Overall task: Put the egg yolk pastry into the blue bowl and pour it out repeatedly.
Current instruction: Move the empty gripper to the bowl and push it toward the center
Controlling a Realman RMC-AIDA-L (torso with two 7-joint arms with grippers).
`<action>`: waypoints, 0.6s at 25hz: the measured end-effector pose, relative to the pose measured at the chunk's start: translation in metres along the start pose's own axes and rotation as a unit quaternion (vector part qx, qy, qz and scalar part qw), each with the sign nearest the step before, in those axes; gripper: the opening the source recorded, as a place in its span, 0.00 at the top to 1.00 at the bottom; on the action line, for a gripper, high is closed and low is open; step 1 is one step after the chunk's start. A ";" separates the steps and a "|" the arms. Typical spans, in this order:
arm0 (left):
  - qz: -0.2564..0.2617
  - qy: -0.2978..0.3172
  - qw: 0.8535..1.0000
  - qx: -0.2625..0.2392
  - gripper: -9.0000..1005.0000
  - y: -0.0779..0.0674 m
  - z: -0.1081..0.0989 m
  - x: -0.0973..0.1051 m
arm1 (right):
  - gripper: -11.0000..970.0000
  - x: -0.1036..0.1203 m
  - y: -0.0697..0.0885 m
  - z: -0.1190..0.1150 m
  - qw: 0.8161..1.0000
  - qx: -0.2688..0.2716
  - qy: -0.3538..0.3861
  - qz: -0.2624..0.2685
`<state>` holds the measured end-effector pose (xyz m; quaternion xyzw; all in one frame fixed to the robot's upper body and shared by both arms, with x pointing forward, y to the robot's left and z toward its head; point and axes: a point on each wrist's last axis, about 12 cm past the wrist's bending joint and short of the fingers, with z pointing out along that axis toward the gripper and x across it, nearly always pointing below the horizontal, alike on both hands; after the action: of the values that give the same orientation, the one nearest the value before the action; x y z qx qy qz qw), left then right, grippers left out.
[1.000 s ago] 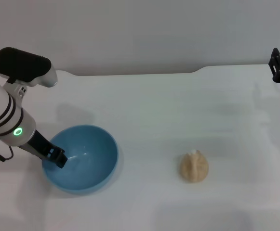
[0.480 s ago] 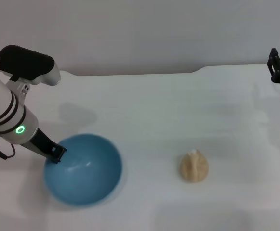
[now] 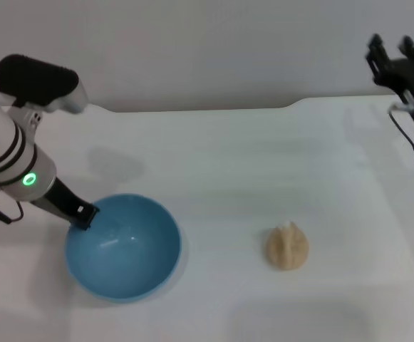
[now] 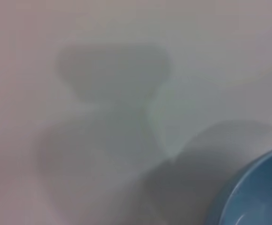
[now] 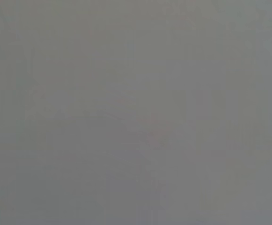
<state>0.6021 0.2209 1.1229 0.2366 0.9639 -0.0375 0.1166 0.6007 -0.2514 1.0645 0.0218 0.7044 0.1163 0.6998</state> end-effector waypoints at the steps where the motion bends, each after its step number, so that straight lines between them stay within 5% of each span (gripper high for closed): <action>1: -0.003 -0.006 1.000 0.001 0.96 0.001 -0.003 -0.003 | 0.47 -0.004 0.003 0.006 1.000 -0.009 0.013 0.010; 8: -0.010 -0.030 0.999 -0.002 0.96 0.005 -0.014 -0.016 | 0.47 -0.043 0.021 0.042 0.984 -0.012 0.175 0.036; 15: -0.007 -0.041 0.999 -0.005 0.96 0.004 -0.017 -0.023 | 0.48 -0.083 0.032 0.043 0.939 -0.030 0.343 -0.012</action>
<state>0.6202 0.2161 1.1452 0.2278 0.9600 -0.0433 0.1570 0.6409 -0.2303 1.1527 -0.0490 0.8982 0.1293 0.4172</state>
